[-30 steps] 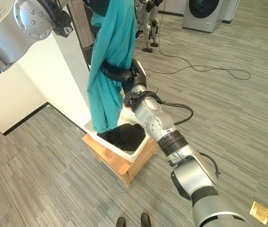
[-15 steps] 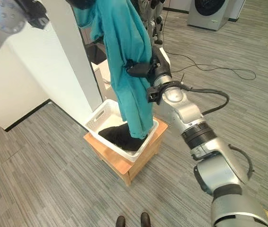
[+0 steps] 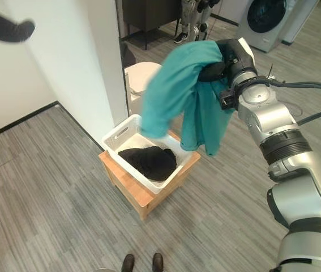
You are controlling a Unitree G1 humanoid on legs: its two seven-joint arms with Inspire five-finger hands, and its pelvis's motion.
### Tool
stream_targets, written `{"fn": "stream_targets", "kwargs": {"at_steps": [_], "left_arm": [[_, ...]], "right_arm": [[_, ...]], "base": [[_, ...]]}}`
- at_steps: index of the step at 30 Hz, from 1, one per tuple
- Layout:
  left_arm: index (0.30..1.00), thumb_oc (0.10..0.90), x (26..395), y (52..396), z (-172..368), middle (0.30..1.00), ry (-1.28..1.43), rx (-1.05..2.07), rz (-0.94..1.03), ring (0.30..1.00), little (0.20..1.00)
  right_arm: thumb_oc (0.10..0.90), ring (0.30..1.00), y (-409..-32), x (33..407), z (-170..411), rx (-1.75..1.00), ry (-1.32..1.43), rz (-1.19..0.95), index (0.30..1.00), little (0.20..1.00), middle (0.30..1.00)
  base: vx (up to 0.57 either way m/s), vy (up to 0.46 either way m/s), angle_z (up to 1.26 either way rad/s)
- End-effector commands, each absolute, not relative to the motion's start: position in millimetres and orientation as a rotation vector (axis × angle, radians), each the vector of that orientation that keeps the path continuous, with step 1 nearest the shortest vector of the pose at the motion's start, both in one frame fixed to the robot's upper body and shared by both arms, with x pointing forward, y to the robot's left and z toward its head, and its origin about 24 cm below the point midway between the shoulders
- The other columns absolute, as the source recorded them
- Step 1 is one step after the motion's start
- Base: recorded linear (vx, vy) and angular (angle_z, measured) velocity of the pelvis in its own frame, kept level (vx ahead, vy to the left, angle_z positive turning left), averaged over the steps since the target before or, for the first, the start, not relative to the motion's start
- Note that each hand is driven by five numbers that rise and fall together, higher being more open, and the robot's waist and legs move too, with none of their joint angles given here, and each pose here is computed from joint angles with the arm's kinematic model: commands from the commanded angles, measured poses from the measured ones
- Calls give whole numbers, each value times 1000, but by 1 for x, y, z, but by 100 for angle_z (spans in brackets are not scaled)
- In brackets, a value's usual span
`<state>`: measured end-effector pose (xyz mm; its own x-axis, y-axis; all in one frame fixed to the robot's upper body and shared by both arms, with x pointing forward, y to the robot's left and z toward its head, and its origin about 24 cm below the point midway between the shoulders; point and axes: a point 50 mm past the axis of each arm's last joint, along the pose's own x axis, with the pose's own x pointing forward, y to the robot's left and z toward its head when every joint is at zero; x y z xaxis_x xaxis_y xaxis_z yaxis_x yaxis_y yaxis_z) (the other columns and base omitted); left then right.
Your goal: Pick up bed clothes into laundry basket.
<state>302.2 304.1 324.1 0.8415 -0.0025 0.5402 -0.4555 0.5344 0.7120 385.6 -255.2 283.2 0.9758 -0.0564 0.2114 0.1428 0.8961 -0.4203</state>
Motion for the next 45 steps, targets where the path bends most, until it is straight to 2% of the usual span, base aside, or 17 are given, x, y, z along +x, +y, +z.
{"fn": "stream_targets", "kwargs": {"at_steps": [1, 4, 5, 6, 8, 14, 23, 34, 44, 45], "left_arm": [[900, 800, 272, 327, 306, 900, -518, 925, 337, 900, 900], [900, 800, 257, 345, 232, 900, -320, 714, 307, 900, 900], [900, 800, 256, 346, 231, 900, -318, 712, 309, 900, 900], [900, 800, 252, 345, 190, 900, -221, 531, 294, 900, 900], [900, 800, 245, 345, 151, 900, -109, 413, 293, 900, 900], [900, 800, 232, 341, 97, 900, 78, 358, 279, 900, 900], [900, 800, 223, 343, 88, 900, 109, 343, 306, 900, 900], [900, 800, 224, 339, 88, 900, 73, 309, 336, 900, 900], [900, 800, 231, 328, 94, 900, 13, 286, 306, 900, 900], [900, 800, 232, 327, 96, 900, 6, 284, 301, 900, 900]], "right_arm": [[400, 300, -265, 361, 360, -493, -466, -172, 300, 300, 300], [400, 300, -264, 365, 354, -584, -410, -167, 300, 300, 300], [400, 300, -263, 366, 354, -586, -410, -163, 300, 300, 300], [400, 300, -258, 369, 348, -648, -379, -143, 300, 300, 300], [400, 300, -254, 372, 345, -708, -351, -134, 300, 300, 300], [400, 300, -250, 389, 332, -726, -240, -141, 300, 300, 300], [400, 300, -241, 403, 321, -759, -163, -164, 300, 300, 300], [400, 300, -234, 418, 252, -742, 39, -118, 300, 300, 300], [400, 300, -206, 424, 201, -879, 195, 2, 300, 300, 300], [521, 481, -208, 424, 201, -884, 202, -5, 481, 481, 481]], "base": [[13, -23, 7], [-12, 0, 4], [-29, 5, 11], [-31, -3, 11], [-36, 1, 9], [-36, 6, 9], [-15, 5, 1], [-18, 8, -4], [-17, 4, 0], [-23, 14, 4]]}}
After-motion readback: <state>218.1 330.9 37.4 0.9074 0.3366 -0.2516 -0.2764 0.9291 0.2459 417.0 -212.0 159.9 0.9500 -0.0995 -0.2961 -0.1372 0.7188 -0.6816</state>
